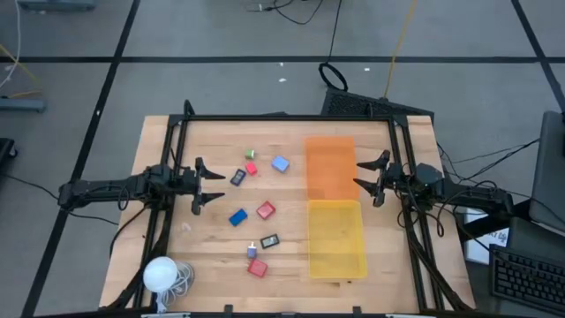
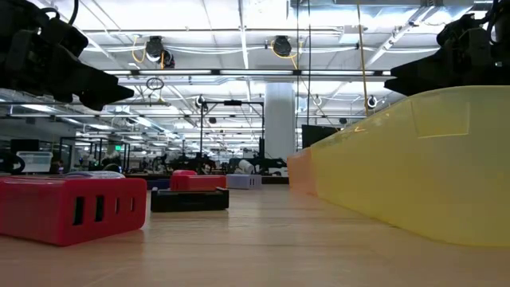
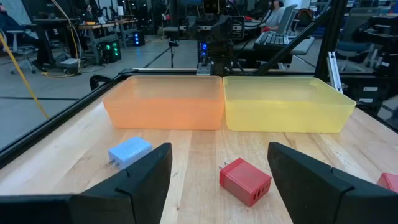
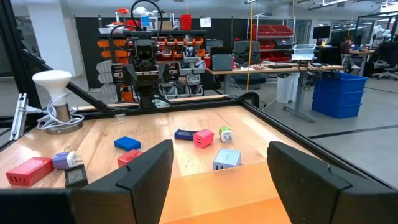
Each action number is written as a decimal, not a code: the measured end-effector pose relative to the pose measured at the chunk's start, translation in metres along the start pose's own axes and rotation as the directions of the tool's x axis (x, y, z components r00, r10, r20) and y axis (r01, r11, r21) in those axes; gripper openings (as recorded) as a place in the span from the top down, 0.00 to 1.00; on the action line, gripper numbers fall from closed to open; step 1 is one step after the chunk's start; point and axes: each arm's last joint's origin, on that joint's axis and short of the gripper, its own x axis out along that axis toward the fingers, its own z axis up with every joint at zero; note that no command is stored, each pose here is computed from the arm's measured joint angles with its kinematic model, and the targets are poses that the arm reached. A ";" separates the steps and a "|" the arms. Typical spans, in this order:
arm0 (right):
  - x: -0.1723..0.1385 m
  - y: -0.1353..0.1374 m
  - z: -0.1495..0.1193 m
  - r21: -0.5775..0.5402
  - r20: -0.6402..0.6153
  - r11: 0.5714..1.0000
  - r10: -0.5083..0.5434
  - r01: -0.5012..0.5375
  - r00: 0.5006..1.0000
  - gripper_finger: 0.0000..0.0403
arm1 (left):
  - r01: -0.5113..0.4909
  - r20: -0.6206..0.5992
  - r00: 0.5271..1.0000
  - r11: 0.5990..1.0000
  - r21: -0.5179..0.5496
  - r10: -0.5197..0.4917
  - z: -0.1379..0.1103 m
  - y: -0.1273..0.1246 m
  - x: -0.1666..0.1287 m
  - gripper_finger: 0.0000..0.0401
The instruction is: Pick & Place Office items
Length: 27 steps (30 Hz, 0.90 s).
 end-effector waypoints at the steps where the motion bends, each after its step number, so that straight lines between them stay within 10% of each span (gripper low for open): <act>1: 0.000 0.000 0.000 0.000 0.000 1.000 0.000 0.000 1.000 0.38 | 0.000 0.000 1.000 1.000 0.000 0.000 0.000 0.000 0.000 0.33; 27: 0.000 0.000 0.000 0.000 0.000 1.000 0.000 0.000 1.000 0.38 | 0.002 0.180 0.984 1.000 -0.018 0.001 0.017 0.000 -0.002 0.33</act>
